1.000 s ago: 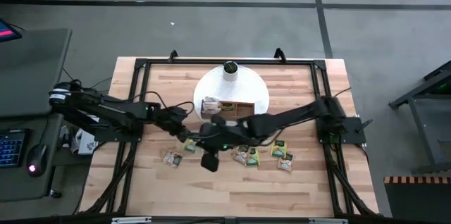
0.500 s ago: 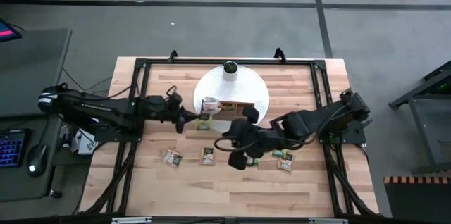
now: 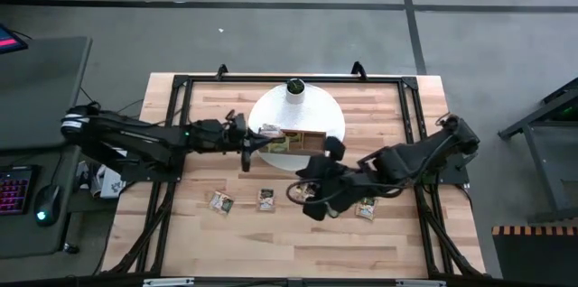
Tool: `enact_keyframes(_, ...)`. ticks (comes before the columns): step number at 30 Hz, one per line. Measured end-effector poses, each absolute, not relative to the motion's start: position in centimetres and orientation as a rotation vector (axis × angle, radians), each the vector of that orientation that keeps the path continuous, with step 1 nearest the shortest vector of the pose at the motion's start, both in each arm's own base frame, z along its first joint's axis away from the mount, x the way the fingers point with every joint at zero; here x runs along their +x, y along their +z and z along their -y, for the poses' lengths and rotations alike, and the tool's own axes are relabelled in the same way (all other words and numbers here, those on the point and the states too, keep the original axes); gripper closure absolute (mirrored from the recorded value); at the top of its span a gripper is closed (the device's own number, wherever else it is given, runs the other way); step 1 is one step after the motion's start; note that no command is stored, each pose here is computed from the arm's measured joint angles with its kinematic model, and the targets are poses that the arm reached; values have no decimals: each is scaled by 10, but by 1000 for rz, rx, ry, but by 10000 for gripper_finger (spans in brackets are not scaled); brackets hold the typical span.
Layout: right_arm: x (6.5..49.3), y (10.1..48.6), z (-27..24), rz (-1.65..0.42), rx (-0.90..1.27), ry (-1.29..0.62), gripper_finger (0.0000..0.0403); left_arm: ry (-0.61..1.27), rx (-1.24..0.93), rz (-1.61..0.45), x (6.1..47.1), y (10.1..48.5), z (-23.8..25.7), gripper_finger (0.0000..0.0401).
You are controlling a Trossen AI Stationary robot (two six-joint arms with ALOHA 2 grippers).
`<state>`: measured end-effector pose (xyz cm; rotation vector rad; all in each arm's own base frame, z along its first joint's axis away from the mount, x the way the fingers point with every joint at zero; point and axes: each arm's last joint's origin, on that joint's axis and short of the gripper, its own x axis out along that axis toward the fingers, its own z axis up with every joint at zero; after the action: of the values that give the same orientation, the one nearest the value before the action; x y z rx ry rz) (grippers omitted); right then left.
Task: Pick & Place Tea
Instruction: Put the yellow tea bag into the middle section of the wooden organizer
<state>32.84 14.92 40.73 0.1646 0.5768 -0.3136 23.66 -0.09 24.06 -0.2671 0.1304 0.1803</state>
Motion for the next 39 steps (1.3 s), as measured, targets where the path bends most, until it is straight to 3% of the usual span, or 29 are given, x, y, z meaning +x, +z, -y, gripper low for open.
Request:
enact_keyframes(10,296,437,-149,-468,173,-334,402,181,-273,-138,277,212,2,401)
enact_keyframes(14,293,439,-151,-458,168,-335,402,183,-212,-125,299,218,2,401)
enact_keyframes(21,292,439,-151,-463,171,-327,402,274,-143,-298,332,214,-6,401)
enact_keyframes(28,290,439,-155,-464,170,-318,402,419,-134,-321,335,212,-21,401)
enact_keyframes(39,289,439,-155,-462,158,-323,402,436,-174,-419,330,203,-31,401)
